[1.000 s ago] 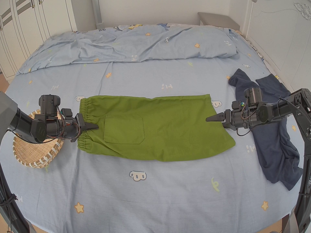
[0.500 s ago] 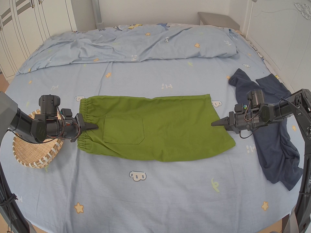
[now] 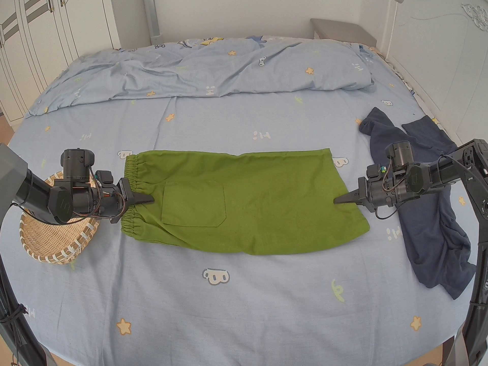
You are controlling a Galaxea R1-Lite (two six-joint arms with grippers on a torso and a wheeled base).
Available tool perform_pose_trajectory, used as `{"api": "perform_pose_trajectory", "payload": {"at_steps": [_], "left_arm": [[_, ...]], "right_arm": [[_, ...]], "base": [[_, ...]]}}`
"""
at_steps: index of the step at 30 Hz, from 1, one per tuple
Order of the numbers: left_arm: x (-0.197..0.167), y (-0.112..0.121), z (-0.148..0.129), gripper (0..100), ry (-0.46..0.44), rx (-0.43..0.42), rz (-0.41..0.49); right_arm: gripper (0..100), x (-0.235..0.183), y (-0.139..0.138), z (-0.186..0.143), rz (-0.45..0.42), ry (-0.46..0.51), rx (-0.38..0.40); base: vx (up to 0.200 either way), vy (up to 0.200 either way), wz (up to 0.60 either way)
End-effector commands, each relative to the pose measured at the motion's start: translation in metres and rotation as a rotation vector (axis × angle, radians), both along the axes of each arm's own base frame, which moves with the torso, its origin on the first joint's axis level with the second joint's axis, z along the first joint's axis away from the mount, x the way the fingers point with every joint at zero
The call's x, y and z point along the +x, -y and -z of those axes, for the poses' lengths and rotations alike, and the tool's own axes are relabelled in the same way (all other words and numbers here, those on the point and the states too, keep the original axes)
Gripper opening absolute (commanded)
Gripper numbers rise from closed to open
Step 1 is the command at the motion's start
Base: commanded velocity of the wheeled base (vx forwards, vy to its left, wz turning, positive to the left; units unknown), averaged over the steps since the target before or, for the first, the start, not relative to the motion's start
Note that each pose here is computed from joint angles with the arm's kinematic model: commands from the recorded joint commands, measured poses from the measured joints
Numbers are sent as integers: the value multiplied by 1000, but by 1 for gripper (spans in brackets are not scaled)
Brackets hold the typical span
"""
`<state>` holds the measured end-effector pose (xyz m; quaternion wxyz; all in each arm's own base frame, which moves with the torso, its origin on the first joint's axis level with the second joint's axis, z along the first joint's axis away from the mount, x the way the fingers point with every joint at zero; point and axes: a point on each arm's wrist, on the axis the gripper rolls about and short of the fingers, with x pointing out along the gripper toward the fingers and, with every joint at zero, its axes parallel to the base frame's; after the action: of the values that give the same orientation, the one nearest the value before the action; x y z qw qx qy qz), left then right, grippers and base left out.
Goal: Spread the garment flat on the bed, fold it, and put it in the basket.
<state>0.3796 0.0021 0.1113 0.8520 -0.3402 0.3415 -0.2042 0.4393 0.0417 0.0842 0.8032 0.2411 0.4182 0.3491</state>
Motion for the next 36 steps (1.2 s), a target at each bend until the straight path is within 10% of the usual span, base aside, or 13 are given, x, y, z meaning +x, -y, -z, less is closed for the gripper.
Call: {"api": "perform_pose_trajectory", "payload": {"at_steps": [1,12,36], "left_arm": [[1,-3,-3,0,-9,-9,-4],[-17,-12,-21,0,-151,6,-11],[-171,-3,35,0,-415,115,138]], "right_arm": [[0,-12,4,-32,12,13,0],[0,-64,22,-90,49,-89,-16],[0,-201,8,-3,-21,-272,-84]], "base": [[0,0,0],[0,0,0],[0,0,0]]}}
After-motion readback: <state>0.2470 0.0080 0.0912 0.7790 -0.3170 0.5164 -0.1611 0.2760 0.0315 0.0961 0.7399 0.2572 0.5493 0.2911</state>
